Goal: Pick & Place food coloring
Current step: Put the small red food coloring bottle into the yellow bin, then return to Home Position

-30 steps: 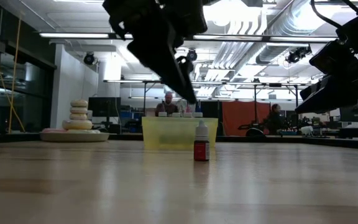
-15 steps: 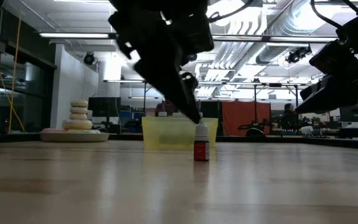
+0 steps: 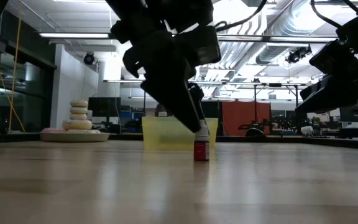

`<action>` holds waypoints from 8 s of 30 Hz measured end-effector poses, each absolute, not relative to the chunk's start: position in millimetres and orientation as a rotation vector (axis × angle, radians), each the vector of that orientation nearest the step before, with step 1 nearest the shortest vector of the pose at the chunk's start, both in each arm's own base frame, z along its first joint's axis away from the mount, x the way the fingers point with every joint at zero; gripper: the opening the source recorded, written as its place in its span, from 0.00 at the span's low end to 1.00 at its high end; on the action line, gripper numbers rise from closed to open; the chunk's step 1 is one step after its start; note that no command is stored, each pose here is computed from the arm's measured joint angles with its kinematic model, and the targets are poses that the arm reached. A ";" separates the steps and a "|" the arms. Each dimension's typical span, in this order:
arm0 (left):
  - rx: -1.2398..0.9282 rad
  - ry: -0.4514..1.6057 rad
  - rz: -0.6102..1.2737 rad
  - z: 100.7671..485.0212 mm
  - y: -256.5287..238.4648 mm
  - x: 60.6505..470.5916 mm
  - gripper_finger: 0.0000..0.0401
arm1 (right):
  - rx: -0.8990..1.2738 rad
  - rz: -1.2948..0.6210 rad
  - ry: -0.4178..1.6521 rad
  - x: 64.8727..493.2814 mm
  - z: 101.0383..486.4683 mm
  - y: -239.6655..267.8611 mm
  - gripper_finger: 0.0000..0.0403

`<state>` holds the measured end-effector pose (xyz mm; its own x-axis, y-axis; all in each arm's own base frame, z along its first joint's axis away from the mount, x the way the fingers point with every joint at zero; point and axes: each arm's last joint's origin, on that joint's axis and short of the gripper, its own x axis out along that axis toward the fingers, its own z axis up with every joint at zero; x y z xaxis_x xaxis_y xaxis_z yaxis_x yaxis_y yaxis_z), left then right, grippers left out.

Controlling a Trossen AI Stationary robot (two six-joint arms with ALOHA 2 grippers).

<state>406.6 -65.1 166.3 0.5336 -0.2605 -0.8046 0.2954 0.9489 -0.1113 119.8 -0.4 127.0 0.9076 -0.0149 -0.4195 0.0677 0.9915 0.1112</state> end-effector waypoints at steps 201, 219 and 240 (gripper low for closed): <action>-0.290 0.970 0.473 188.0 132.9 449.0 0.11 | 0.124 -0.043 0.432 119.9 127.0 -0.4 0.00; -0.313 0.970 0.464 187.9 132.6 449.0 0.25 | 0.124 -0.043 0.432 119.9 127.0 -0.4 0.00; -0.273 0.949 0.476 204.9 132.4 444.2 0.27 | 0.124 -0.043 0.432 119.9 127.0 -0.3 0.00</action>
